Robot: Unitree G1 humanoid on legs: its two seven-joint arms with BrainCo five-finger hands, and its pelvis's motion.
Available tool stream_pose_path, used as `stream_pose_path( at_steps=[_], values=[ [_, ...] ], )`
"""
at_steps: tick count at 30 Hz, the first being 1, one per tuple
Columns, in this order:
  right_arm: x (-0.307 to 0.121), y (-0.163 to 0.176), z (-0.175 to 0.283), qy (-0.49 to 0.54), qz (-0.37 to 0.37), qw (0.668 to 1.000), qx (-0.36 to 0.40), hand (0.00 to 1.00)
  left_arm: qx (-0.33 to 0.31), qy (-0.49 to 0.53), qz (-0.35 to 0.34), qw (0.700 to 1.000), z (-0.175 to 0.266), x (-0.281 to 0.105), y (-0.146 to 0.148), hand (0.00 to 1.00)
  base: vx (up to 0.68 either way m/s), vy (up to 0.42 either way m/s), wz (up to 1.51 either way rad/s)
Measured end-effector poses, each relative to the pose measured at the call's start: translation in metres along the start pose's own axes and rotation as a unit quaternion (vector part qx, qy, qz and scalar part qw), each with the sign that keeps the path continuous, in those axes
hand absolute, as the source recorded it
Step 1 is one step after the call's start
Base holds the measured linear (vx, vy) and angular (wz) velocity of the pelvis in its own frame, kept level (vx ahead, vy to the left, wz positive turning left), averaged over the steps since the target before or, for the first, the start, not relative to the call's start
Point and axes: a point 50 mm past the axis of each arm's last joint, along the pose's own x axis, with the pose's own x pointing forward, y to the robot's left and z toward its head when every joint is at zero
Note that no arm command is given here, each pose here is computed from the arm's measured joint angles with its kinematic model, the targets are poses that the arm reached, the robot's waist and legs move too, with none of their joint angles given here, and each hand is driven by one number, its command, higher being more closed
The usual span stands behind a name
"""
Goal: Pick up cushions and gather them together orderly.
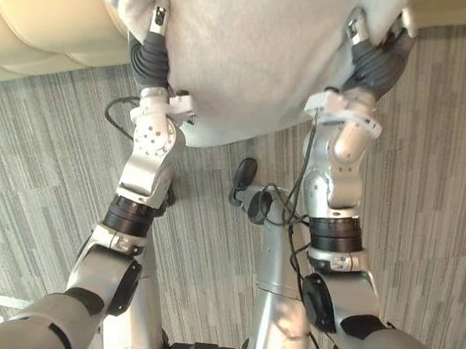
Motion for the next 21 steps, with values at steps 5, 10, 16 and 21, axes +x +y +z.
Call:
stream_pose_path(
  at_steps=[5, 10, 16, 21],
  values=[
    [-0.051, -0.029, -0.025, 0.086, 0.007, 0.996, -0.033, 1.0, 0.018, 0.066, 0.001, 0.998, -0.021, -0.045, 0.021, 1.0, 0.14, 0.039, -0.01],
    [-0.089, -0.044, -0.036, 0.152, 0.025, 0.987, -0.048, 1.0, 0.06, 0.101, -0.003, 0.993, -0.026, -0.079, 0.04, 1.0, 0.17, 0.053, -0.1],
    [-0.113, -0.059, -0.057, 0.227, 0.037, 0.971, -0.07, 1.0, 0.079, 0.165, 0.006, 0.983, -0.041, -0.11, 0.059, 1.0, 0.14, 0.043, 0.02],
    [-0.13, -0.068, -0.073, 0.284, 0.038, 0.954, -0.086, 1.0, 0.088, 0.219, 0.026, 0.971, -0.055, -0.132, 0.071, 1.0, 0.06, 0.023, 0.03]
  ],
)
